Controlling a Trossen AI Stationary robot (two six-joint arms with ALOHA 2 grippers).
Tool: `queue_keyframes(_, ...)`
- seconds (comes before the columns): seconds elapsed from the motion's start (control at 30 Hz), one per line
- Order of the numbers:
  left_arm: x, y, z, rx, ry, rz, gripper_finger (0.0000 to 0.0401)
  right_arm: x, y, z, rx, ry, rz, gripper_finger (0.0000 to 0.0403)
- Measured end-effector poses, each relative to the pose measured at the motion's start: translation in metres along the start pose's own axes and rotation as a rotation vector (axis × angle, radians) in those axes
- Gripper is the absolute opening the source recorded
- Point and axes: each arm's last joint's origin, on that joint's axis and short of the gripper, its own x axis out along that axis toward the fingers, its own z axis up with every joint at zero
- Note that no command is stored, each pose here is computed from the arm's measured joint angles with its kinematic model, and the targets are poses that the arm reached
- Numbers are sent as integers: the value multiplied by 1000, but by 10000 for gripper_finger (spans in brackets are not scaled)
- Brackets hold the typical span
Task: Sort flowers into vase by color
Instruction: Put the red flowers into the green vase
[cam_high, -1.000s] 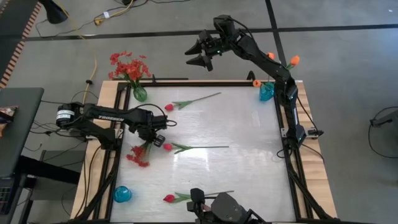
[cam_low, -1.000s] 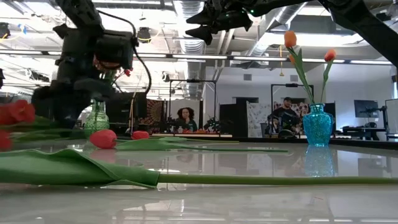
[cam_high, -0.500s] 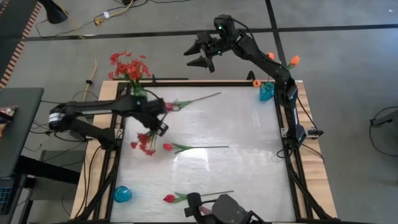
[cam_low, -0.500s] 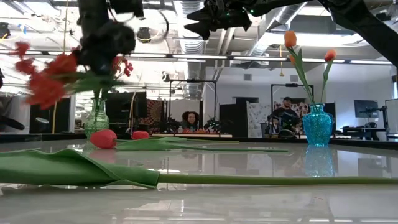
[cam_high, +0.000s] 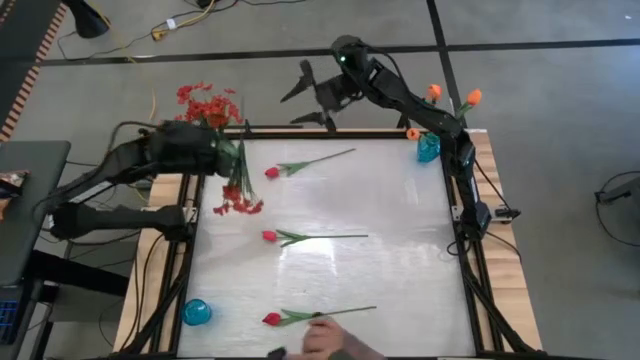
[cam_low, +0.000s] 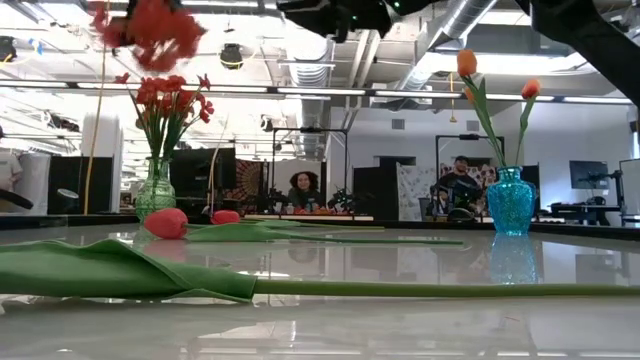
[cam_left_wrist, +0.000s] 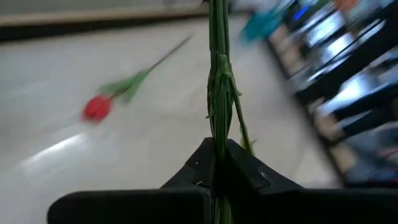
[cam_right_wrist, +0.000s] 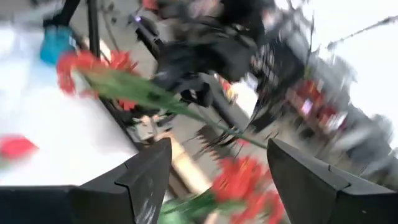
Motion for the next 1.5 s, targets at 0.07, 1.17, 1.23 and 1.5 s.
queue_keyframes(0.07,-14,-2,3,-47,-74,-82,6,9,3,8,-152,-25,5,292)
queue_keyframes(1.17,1,-37,31,-169,-114,-498,6,91,38,79,-961,383,-183,257)
queue_keyframes(1.23,0,-38,32,-166,-117,-509,6,92,39,78,-957,386,-178,233)
queue_keyframes(1.5,-1,-38,31,-150,-115,-517,6,92,40,78,-953,387,-172,97)
